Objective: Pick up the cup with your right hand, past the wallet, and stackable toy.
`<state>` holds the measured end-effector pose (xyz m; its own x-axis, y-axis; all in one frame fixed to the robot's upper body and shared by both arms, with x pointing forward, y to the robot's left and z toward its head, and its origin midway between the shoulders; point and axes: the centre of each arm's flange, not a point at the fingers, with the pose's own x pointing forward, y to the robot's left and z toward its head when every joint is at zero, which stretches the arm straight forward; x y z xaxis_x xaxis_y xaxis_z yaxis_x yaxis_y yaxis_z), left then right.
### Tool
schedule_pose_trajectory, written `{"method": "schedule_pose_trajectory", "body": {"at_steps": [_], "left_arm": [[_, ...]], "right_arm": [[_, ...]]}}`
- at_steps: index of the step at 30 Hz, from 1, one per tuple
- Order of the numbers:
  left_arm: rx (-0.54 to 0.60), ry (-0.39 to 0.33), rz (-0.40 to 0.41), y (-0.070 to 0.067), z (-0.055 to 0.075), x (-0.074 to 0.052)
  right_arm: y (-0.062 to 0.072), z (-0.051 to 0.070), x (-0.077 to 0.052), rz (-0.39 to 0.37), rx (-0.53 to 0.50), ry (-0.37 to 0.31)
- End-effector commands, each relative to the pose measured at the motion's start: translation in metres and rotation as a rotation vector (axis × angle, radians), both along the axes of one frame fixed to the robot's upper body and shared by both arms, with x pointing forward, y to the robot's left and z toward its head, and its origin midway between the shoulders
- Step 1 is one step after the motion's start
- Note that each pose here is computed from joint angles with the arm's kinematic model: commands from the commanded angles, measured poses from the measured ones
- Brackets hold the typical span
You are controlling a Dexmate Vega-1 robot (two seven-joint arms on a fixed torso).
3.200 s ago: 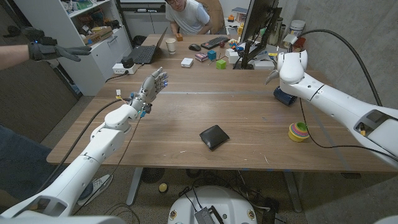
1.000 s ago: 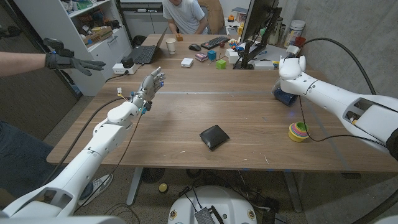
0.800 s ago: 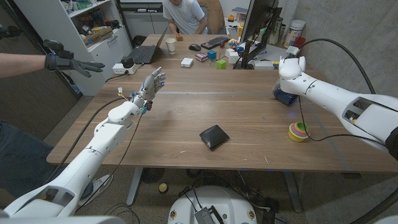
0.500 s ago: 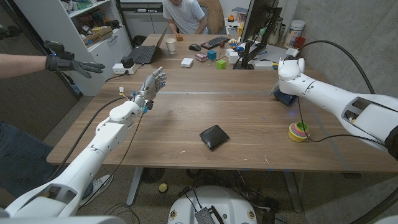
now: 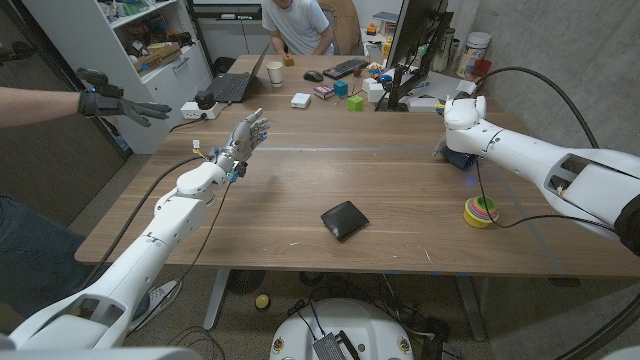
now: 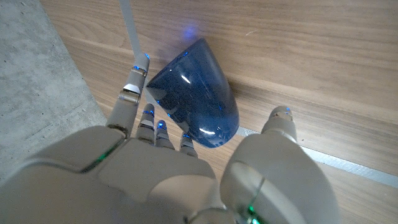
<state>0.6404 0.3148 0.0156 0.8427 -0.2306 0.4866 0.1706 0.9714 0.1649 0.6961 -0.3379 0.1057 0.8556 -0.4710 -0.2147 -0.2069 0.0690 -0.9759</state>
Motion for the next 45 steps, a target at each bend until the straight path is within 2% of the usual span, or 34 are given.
{"method": "schedule_pose_trajectory", "body": {"at_steps": [1,12,24,32,38,45], "left_arm": [[-0.017,0.006,0.003,0.005,-0.005,-0.006],[-0.016,0.006,0.018,0.009,-0.007,-0.012],[-0.015,0.008,0.022,0.008,-0.007,-0.015],[-0.016,0.012,0.016,0.003,-0.009,-0.014],[-0.017,0.014,0.013,0.0,-0.009,-0.013],[-0.012,0.012,0.007,-0.003,-0.008,-0.014]], "right_arm": [[0.002,-0.006,0.012,0.018,-0.006,0.012],[-0.004,-0.015,0.025,0.03,-0.012,0.021],[-0.009,-0.023,0.032,0.04,-0.013,0.009],[-0.012,-0.029,0.032,0.034,-0.03,-0.011],[-0.015,-0.033,0.028,0.04,-0.034,-0.05],[-0.019,-0.041,0.026,0.015,-0.017,-0.051]]}}
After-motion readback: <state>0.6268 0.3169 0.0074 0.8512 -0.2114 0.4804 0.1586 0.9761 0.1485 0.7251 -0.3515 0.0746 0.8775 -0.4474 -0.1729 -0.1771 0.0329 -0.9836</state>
